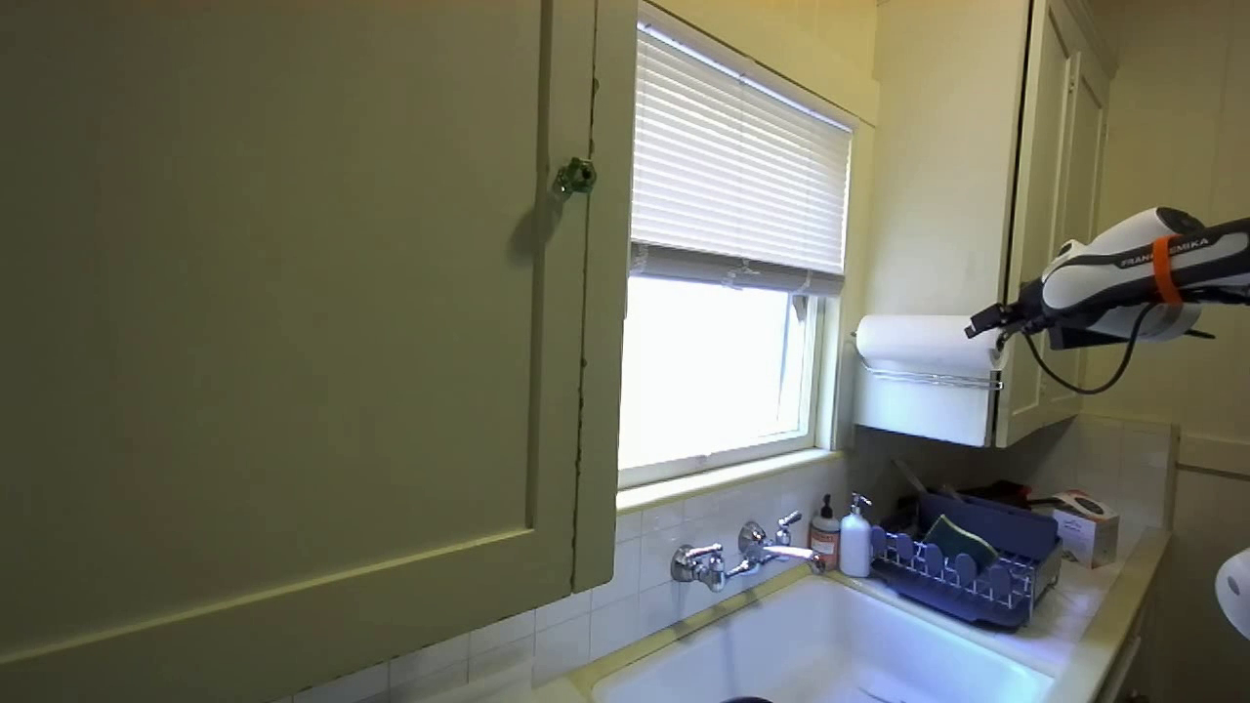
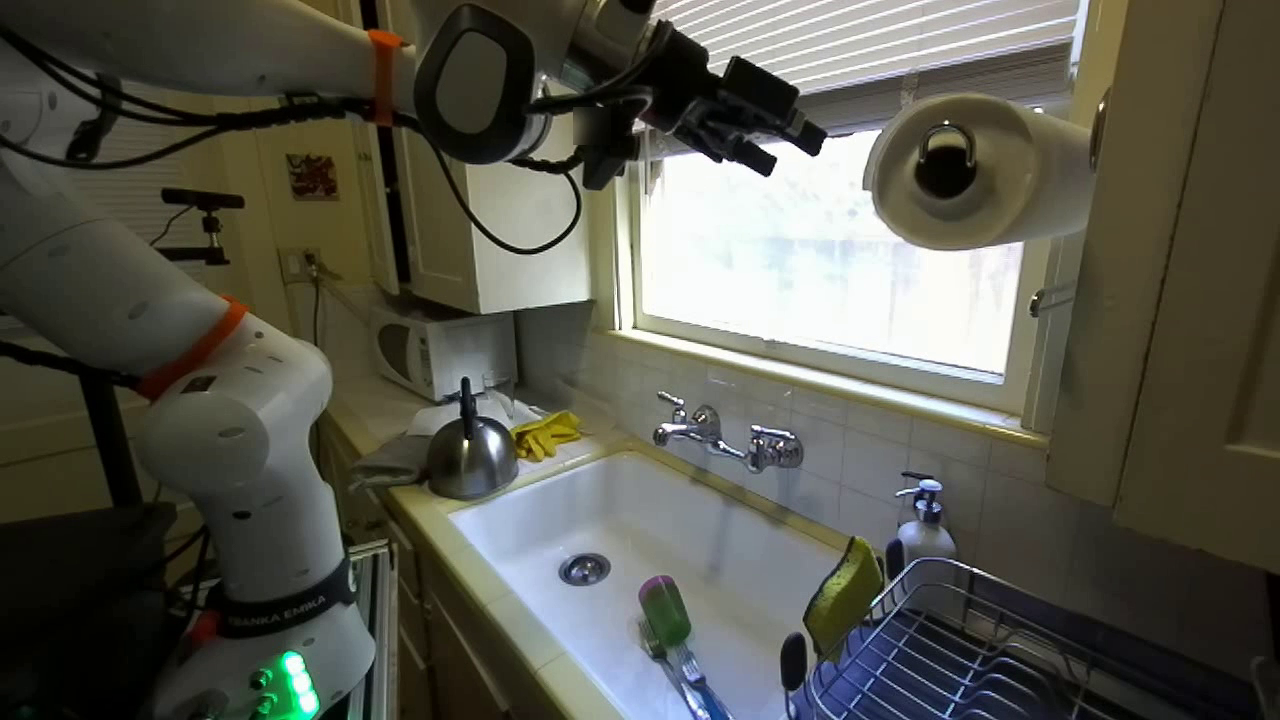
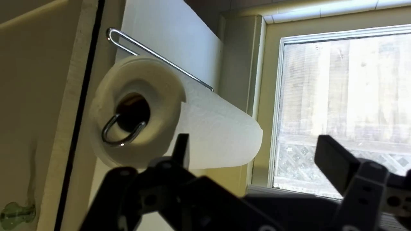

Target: Remove one piece of paper towel from the paper towel roll

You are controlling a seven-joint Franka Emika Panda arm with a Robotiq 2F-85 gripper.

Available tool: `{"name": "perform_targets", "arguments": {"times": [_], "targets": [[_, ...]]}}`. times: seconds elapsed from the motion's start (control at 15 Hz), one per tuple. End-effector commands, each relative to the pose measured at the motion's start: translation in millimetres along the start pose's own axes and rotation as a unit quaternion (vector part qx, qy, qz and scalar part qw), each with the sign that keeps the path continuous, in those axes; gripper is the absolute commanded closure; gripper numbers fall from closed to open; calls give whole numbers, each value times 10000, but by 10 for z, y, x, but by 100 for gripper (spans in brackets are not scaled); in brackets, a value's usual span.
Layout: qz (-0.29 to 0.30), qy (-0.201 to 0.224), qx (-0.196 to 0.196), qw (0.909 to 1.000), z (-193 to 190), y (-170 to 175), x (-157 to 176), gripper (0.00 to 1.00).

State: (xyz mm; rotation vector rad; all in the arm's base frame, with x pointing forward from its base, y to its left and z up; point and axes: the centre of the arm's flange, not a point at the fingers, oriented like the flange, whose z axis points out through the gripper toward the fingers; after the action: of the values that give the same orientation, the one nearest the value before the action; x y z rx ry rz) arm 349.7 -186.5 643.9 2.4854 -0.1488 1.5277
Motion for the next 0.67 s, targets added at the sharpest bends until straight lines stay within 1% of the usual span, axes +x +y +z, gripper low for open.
{"name": "perform_targets", "arguments": {"times": [0.0, 0.4, 0.6], "targets": [[305, 102, -47, 9995, 91, 95, -107, 0], [649, 51, -129, 9978, 150, 354, -209, 0], [648, 1, -18, 9979, 236, 422, -166, 2]]}}
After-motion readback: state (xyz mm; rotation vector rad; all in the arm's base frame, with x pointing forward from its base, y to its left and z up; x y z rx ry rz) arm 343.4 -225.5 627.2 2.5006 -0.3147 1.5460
